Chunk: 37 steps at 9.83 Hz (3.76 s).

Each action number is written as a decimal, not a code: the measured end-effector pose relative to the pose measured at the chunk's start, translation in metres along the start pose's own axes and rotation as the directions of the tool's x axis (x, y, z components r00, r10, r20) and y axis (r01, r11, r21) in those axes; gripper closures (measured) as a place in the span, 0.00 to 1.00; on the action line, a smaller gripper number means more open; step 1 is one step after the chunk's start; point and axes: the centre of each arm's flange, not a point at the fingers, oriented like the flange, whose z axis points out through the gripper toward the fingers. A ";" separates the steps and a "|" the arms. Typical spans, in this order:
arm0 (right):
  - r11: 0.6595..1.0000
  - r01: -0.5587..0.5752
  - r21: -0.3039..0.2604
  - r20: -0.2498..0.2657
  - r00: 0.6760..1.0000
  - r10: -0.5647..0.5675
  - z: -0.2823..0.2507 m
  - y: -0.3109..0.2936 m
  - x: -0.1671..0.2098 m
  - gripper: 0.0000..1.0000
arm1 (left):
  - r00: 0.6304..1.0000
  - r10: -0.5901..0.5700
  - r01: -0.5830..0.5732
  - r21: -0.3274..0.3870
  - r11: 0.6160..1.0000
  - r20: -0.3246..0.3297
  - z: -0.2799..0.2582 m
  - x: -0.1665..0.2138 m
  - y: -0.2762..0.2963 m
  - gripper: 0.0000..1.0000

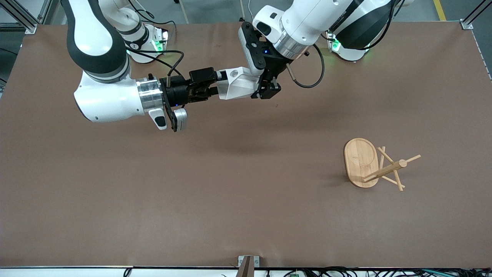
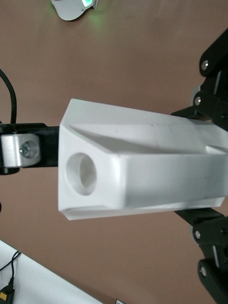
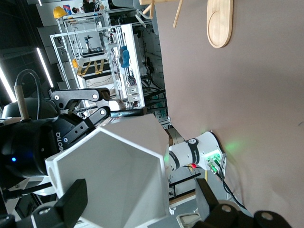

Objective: Hang cup on rack
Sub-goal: 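Open the right gripper and pull the left gripper away holding the cup, then carry the cup with the left gripper over the wooden rack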

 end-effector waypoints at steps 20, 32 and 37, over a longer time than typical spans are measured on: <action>0.334 -0.244 -0.910 -0.321 0.927 -0.196 -0.381 -0.009 -0.108 0.00 | 0.855 -0.519 0.516 0.118 0.848 -0.004 -0.010 -0.126 -0.172 0.30; 0.295 -0.338 -0.894 -0.378 0.921 -0.090 -0.371 -0.018 -0.131 0.00 | 0.606 -0.773 0.740 0.222 0.634 0.189 0.030 -0.290 -0.130 0.30; 0.295 -0.357 -0.886 -0.397 0.914 -0.087 -0.380 -0.015 -0.136 0.00 | 0.666 -0.723 0.689 0.221 0.690 0.184 0.019 -0.337 -0.154 0.30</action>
